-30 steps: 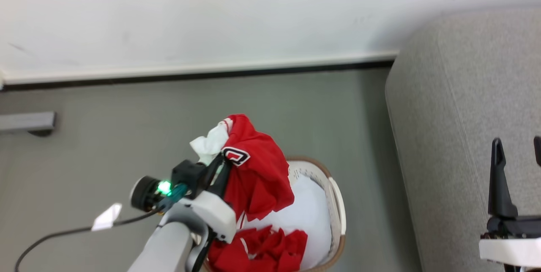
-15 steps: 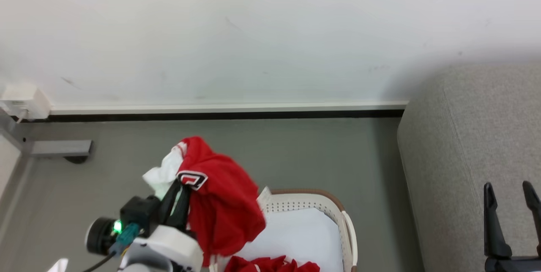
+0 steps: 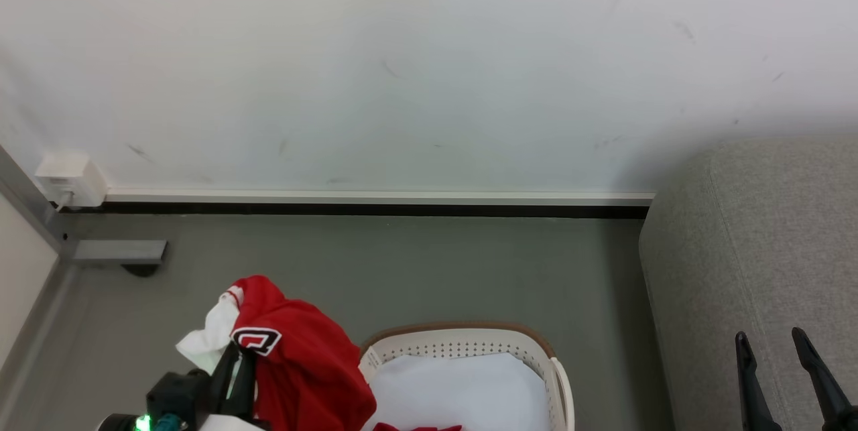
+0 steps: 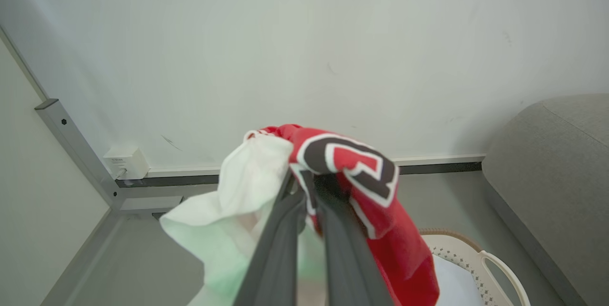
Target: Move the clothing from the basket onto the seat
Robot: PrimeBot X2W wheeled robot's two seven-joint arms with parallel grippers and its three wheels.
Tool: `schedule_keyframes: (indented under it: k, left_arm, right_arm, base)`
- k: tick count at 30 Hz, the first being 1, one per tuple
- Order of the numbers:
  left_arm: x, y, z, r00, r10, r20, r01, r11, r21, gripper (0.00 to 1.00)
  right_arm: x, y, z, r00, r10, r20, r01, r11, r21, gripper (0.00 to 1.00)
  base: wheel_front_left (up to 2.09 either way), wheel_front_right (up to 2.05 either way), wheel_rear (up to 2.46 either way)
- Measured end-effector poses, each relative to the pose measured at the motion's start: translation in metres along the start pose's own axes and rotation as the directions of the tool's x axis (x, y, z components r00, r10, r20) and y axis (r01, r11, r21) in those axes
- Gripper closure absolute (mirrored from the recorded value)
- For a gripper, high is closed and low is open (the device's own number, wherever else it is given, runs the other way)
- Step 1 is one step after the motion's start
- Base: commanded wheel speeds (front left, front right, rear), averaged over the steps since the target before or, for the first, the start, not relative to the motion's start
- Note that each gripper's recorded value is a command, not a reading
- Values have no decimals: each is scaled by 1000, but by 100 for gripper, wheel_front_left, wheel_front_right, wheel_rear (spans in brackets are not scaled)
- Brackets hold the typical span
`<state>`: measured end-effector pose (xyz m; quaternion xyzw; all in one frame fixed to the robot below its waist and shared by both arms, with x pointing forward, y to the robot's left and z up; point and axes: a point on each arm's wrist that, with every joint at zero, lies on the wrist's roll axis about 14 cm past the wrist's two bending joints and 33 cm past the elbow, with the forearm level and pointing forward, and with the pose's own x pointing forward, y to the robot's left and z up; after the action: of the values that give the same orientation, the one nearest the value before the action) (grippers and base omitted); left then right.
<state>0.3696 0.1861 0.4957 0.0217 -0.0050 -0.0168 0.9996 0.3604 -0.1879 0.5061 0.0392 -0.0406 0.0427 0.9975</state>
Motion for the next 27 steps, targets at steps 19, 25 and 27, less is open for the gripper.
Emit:
schedule_keyframes:
  k: [19,25,27]
  left_arm:
    - [9,-9,25,997,-42,68,43,999,-9,100]
    - [20,-43,61,976,-159,146,161,987,0,100]
    - [21,-58,72,964,-208,168,211,978,3,100]
  right_arm:
    - [9,29,7,994,104,22,-105,994,15,0]
    - [15,76,23,956,291,49,-291,957,4,0]
    - [14,96,28,929,368,44,-368,930,-4,0]
  base:
    - [0,0,0]
    - [0,0,0]
    - [0,0,0]
